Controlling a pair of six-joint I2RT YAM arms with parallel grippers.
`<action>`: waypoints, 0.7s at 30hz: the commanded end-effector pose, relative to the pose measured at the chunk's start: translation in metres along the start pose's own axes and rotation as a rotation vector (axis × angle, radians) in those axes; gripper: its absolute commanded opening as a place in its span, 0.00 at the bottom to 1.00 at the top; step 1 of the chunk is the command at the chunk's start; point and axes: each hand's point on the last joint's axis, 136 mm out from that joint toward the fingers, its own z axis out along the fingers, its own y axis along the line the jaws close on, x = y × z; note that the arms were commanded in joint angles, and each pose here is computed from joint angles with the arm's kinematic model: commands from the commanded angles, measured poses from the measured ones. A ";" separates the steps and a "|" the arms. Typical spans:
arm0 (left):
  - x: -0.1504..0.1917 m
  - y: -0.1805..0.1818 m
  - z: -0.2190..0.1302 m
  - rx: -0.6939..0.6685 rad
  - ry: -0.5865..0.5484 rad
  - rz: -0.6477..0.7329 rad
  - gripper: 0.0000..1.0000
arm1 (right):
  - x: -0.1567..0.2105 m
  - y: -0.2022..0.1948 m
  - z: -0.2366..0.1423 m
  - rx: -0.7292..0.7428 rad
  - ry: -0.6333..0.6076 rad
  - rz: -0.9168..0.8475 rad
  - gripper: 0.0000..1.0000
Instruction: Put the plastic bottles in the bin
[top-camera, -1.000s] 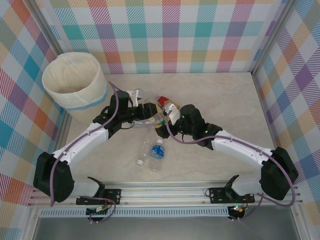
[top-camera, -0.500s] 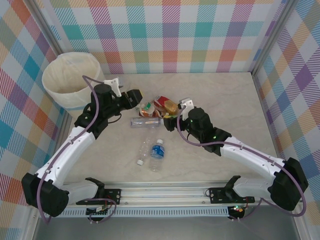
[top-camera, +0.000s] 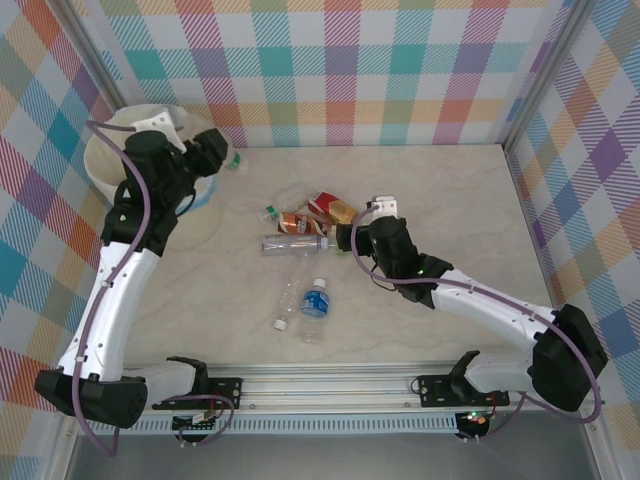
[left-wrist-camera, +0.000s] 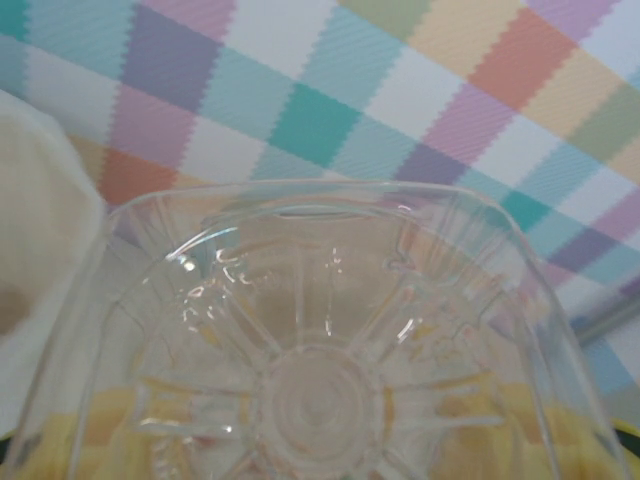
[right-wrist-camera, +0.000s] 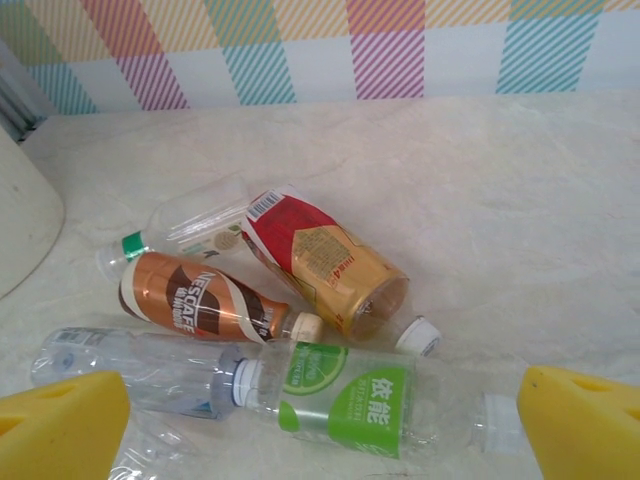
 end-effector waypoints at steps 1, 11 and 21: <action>-0.024 0.037 -0.001 -0.163 -0.047 0.037 0.00 | -0.010 -0.003 0.002 0.033 -0.023 0.034 1.00; -0.073 0.100 0.011 -0.281 -0.118 -0.043 0.00 | -0.008 -0.005 0.000 0.044 -0.006 0.035 1.00; -0.066 0.195 0.031 -0.463 -0.095 -0.182 0.00 | -0.004 -0.012 -0.006 0.059 0.007 0.045 1.00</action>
